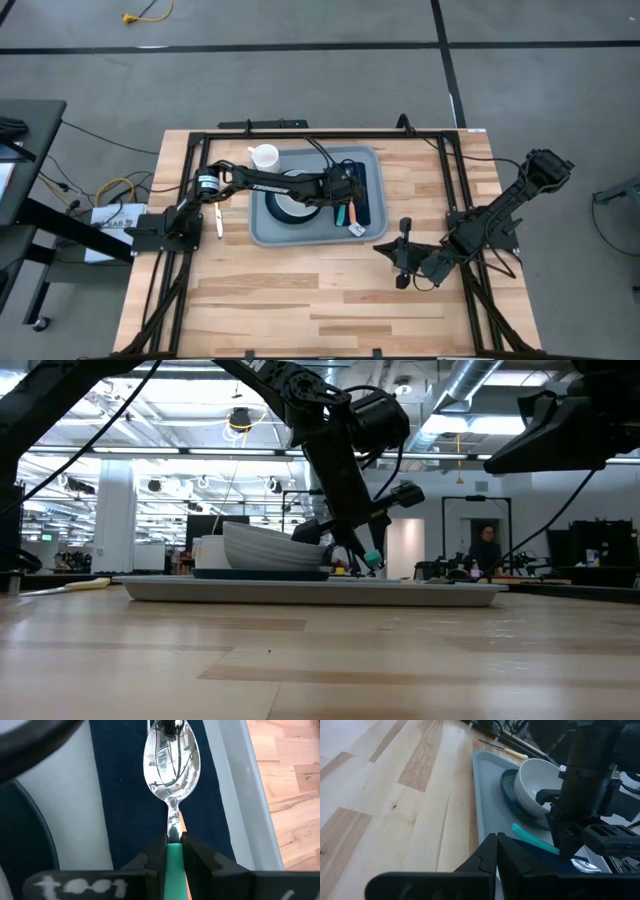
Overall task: Set up tray
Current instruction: Put the green spoon on the black napkin to the left of the orange fork
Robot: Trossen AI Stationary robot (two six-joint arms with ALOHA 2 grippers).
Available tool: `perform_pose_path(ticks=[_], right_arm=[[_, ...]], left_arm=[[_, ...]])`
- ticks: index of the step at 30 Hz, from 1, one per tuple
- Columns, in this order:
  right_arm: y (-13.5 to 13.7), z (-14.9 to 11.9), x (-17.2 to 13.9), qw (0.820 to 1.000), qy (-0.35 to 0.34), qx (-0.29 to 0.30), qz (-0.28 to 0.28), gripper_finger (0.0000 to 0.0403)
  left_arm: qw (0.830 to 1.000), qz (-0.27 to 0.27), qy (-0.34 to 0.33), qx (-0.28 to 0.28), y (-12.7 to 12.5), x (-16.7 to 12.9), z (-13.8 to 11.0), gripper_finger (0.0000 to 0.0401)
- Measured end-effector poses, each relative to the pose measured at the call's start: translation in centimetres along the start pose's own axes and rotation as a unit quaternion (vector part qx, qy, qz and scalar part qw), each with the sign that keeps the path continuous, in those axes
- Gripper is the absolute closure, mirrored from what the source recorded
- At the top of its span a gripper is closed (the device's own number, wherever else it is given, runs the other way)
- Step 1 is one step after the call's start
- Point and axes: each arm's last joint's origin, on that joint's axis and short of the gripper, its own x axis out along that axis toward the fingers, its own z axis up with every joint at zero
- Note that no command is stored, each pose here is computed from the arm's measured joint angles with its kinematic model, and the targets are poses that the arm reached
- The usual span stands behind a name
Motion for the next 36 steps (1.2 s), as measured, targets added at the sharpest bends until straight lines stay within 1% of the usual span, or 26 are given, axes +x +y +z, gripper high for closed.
perform_pose_path(ticks=[11, 16, 24, 29, 33, 36], right_arm=[[0.0, 0.0, 0.0, 1.000, 0.000, 0.000, 0.000, 0.0400], [0.0, 0.0, 0.0, 1.000, 0.000, 0.000, 0.000, 0.0400], [0.0, 0.0, 0.0, 1.000, 0.000, -0.001, 0.000, 0.0400], [-0.1, 0.0, 0.1, 1.000, 0.001, 0.001, -0.002, 0.0400], [-0.2, 0.0, 0.2, 1.000, 0.003, 0.003, -0.005, 0.0400], [-0.3, 0.0, 0.2, 1.000, 0.003, 0.003, -0.006, 0.0400]], left_arm=[[1.000, -0.002, 0.005, 0.013, 0.0, 0.0, 0.0, 0.0364], [1.000, -0.006, 0.007, 0.016, -0.1, -0.4, 0.4, 0.0364], [1.000, -0.008, 0.002, 0.023, -0.3, -1.9, 1.3, 0.0364], [0.999, 0.005, -0.006, 0.032, -0.2, -2.6, 1.6, 0.0364], [0.999, 0.001, -0.004, 0.033, -0.7, -3.1, 1.9, 0.0364], [0.999, -0.025, 0.018, 0.044, -1.5, -3.6, 2.3, 0.0364]])
